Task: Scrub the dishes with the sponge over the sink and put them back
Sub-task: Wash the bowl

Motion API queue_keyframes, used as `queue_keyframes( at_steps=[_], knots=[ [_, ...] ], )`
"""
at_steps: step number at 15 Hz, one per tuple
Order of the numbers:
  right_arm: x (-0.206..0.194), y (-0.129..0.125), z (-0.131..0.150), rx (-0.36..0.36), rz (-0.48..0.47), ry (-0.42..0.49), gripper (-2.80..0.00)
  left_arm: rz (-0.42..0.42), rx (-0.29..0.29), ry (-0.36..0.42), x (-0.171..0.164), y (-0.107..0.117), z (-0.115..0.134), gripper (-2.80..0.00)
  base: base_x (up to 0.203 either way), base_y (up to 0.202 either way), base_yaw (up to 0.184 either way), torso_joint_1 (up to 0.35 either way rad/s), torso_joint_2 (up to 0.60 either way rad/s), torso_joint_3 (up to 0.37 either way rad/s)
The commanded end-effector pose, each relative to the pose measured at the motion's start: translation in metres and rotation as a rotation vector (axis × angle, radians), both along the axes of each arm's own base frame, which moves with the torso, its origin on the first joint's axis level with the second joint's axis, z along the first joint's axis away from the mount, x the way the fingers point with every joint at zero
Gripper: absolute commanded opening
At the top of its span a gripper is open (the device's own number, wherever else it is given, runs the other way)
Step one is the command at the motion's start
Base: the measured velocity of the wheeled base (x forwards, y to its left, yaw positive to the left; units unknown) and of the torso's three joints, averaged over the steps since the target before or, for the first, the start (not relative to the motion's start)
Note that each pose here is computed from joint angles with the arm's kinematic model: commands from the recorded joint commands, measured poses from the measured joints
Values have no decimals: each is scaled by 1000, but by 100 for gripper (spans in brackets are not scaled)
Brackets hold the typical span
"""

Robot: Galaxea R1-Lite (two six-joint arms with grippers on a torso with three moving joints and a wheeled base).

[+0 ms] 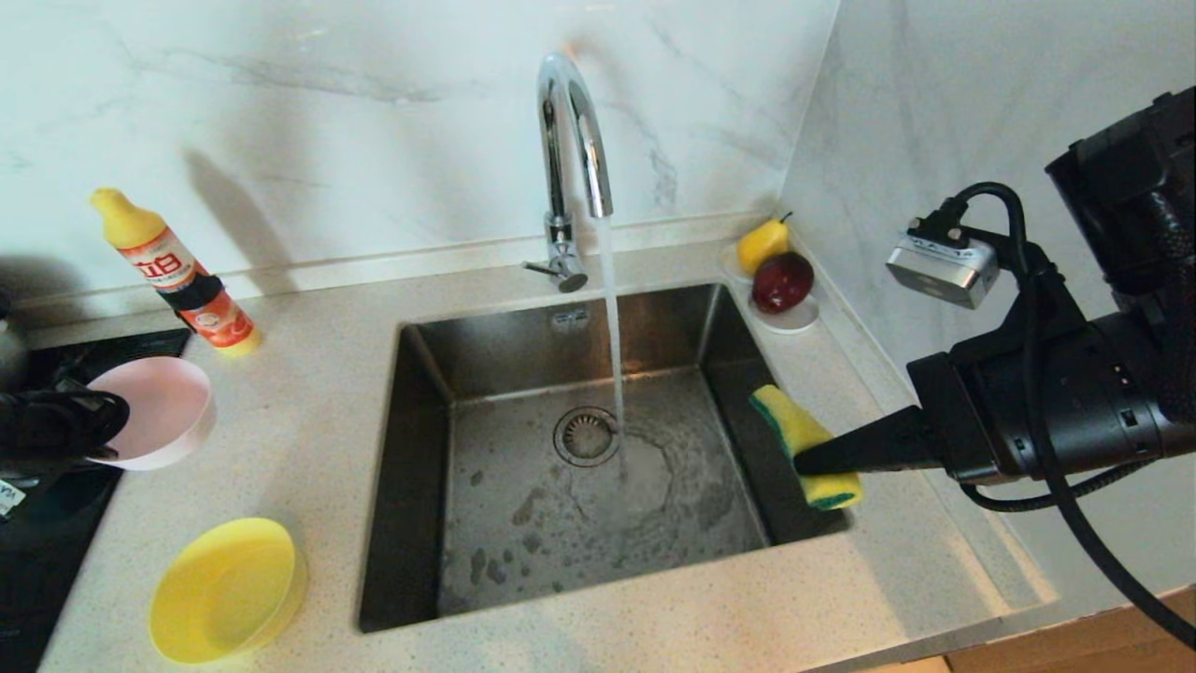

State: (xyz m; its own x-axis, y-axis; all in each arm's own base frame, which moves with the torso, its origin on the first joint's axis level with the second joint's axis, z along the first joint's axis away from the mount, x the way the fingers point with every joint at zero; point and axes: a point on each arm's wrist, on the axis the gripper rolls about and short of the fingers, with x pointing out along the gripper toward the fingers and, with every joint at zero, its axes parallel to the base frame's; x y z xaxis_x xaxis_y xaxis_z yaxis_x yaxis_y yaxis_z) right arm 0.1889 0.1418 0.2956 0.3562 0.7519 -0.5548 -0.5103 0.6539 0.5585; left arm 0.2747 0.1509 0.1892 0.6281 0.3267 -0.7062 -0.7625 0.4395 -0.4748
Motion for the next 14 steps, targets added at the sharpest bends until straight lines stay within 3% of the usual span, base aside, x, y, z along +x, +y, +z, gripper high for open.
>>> queue_keyframes(
  at_steps=[1, 6, 10, 11, 14],
  knots=[
    [-1, -1, 1, 3, 1, 2, -280, 4, -47, 31, 7, 11, -18, -280, 0, 0, 0, 0, 0, 0],
    [-1, -1, 0, 1, 1, 4, -280, 38, -107, 75, 16, 32, -50, -280, 0, 0, 0, 0, 0, 0],
    [-2, -1, 1, 2, 1, 3, -280, 38, -109, 57, 14, 35, -47, -280, 0, 0, 0, 0, 0, 0],
    [-2, -1, 0, 1, 1, 4, -280, 41, -109, 55, 13, 35, -47, 0, 0, 0, 0, 0, 0, 0],
    [-2, -1, 1, 2, 2, 3, -280, 52, -107, 43, 11, 40, -44, 0, 0, 0, 0, 0, 0, 0]
  ],
)
